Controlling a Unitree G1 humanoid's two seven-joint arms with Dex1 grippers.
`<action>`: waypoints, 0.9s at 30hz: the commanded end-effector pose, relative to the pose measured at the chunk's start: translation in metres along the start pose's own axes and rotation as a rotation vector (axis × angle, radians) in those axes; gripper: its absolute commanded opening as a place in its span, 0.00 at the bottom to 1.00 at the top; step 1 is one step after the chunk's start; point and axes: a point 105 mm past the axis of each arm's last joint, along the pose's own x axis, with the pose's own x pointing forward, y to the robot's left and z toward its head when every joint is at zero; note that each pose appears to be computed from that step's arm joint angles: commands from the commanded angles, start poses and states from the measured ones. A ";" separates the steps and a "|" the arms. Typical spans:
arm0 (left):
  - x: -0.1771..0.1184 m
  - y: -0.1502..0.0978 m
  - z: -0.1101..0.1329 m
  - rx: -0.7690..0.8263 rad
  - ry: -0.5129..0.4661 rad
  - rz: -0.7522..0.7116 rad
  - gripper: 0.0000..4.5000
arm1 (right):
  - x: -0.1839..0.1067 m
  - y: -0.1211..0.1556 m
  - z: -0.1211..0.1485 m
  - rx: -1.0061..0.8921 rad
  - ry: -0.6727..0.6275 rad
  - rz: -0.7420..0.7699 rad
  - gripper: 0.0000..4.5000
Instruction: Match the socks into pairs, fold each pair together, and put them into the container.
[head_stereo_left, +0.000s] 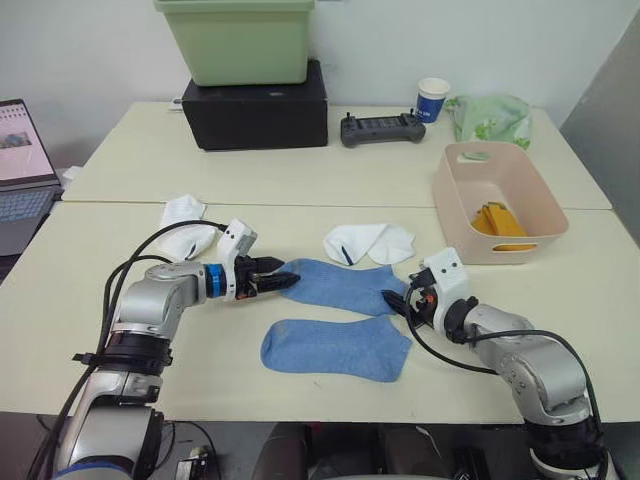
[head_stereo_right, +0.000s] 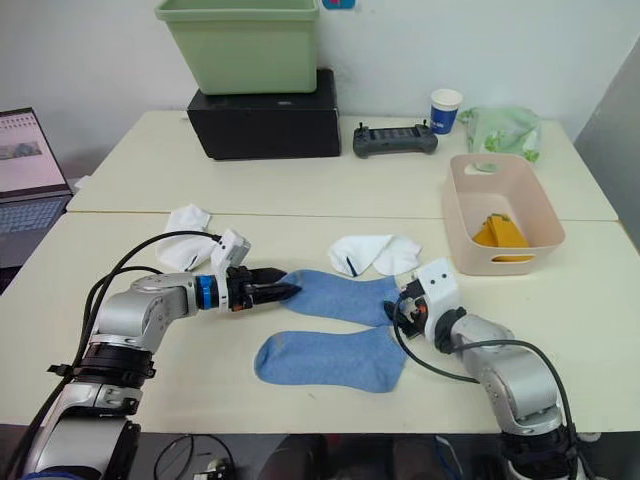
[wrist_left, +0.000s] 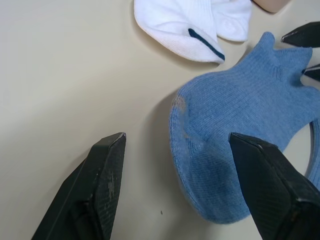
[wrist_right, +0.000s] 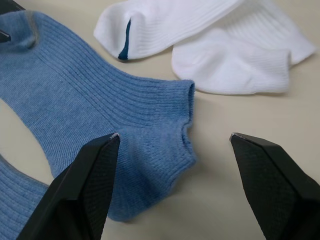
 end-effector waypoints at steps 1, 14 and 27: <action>0.006 -0.003 -0.017 -0.030 0.082 -0.011 0.63 | 0.002 0.008 0.011 -0.014 -0.052 0.024 0.63; -0.009 -0.007 0.005 -0.101 -0.026 -0.013 0.01 | -0.012 0.020 0.038 -0.010 -0.167 0.082 0.00; -0.082 -0.062 -0.007 -0.268 0.031 -0.135 0.01 | -0.070 0.080 0.033 0.064 -0.164 0.305 0.00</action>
